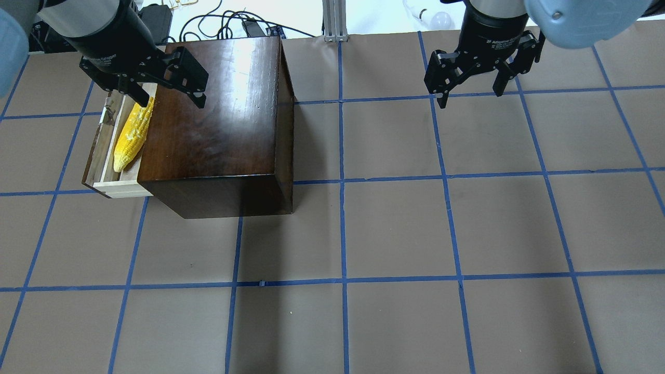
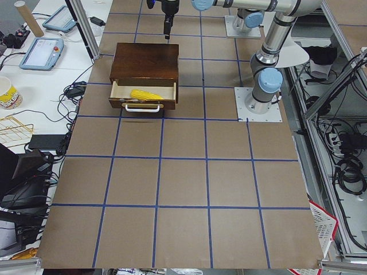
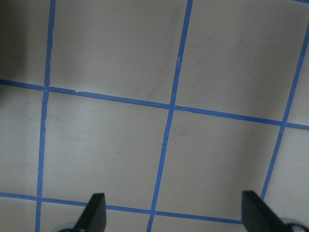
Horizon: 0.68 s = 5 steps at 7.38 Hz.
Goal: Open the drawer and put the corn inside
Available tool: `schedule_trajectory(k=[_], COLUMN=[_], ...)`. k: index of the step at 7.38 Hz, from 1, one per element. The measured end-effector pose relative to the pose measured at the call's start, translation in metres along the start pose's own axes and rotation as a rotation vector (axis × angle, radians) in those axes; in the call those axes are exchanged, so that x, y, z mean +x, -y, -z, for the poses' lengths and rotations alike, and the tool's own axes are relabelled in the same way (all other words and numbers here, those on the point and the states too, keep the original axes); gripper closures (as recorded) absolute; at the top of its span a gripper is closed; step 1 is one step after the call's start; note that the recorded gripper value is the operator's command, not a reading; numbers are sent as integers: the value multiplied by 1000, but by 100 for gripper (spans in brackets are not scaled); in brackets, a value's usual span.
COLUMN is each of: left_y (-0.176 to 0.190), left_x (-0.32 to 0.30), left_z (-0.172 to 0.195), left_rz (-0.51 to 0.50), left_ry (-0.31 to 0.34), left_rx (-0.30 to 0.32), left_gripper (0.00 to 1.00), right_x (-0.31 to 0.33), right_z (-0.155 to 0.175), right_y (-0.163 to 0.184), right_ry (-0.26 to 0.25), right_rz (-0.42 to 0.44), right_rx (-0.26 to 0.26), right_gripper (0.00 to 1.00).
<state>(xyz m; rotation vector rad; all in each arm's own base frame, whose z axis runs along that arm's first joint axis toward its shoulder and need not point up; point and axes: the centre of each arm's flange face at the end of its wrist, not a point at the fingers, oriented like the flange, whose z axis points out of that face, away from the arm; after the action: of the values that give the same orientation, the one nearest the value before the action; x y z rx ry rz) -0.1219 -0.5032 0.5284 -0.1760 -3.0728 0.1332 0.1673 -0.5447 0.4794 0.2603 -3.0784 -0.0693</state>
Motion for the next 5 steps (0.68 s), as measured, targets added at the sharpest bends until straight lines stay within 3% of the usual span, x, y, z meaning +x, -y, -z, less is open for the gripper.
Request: schedule_trajectory(k=[5], left_y=[2], left_x=[-13], left_z=[4], left_rz=[91], left_ry=[19], left_rx=[-51], left_gripper=[0], right_x=[0], right_z=[0], right_y=[0], right_ry=[0], right_rz=[1], right_rx=[0], right_gripper=[0])
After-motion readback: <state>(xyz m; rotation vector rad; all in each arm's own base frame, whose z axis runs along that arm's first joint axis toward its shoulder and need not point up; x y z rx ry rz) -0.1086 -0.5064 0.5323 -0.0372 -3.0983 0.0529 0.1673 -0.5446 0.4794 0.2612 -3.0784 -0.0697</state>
